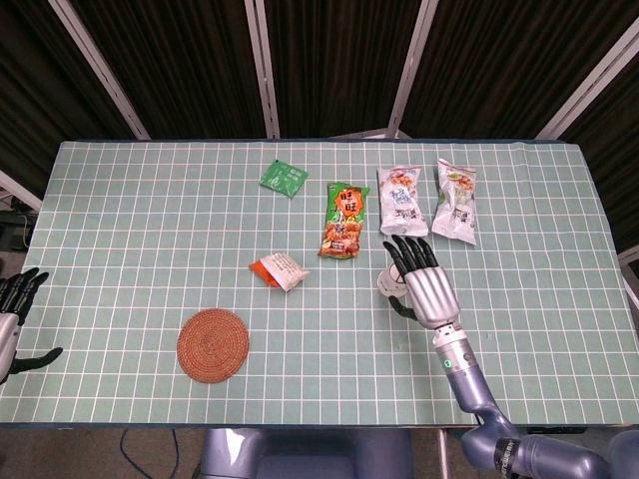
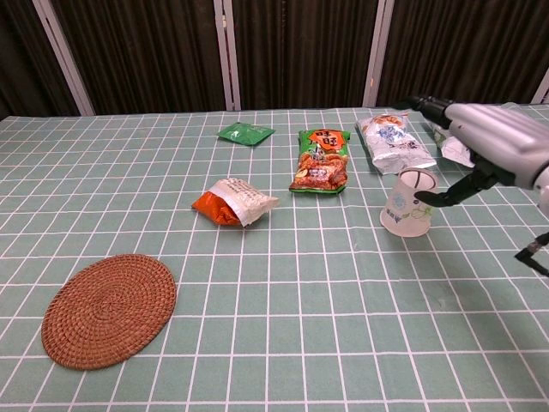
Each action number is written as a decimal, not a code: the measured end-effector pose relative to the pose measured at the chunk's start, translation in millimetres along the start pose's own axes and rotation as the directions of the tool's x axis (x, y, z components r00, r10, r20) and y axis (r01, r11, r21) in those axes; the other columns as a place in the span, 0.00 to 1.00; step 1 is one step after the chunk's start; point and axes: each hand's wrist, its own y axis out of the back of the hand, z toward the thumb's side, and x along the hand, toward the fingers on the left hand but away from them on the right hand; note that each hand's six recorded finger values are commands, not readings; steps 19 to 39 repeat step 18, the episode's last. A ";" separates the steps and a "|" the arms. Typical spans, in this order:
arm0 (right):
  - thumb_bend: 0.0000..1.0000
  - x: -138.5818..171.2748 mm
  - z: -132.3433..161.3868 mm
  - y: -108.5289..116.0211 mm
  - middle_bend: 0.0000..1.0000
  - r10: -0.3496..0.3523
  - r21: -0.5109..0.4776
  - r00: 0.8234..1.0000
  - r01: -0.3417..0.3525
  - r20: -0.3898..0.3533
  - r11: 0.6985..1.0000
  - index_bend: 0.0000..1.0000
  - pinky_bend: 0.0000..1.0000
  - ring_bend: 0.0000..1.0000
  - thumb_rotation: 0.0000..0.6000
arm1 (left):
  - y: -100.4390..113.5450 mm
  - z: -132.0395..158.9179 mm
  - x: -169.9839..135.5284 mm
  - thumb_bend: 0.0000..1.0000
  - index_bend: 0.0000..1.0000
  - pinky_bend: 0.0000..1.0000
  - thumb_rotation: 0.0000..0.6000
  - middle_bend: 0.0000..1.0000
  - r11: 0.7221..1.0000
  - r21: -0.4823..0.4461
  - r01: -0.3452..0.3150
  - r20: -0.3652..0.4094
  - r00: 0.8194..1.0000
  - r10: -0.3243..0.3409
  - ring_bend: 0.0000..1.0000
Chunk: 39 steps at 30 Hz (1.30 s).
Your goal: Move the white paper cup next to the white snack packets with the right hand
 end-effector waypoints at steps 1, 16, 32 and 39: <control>0.00 2.3 -3.1 5.6 0.00 -0.011 0.002 1.000 0.011 0.000 1.000 0.00 0.00 0.00 1.00 | 0.6 -0.3 0.0 0.00 0.00 0.00 1.00 0.00 1.000 0.003 -0.004 -0.001 1.000 0.004 0.00; 0.00 107.3 -83.6 96.6 0.00 -0.089 0.045 0.988 0.084 0.124 0.995 0.00 0.00 0.00 1.00 | 7.0 2.3 -4.7 0.00 0.00 0.00 1.00 0.00 0.995 0.046 -0.092 0.015 0.996 0.092 0.00; 0.00 122.6 -89.4 100.9 0.00 -0.102 0.041 0.986 0.097 0.135 0.994 0.00 0.00 0.00 1.00 | 7.0 2.1 -5.8 0.00 0.00 0.00 1.00 0.00 0.995 0.046 -0.092 0.014 0.996 0.091 0.00; 0.00 122.6 -89.4 100.9 0.00 -0.102 0.041 0.986 0.097 0.135 0.994 0.00 0.00 0.00 1.00 | 7.0 2.1 -5.8 0.00 0.00 0.00 1.00 0.00 0.995 0.046 -0.092 0.014 0.996 0.091 0.00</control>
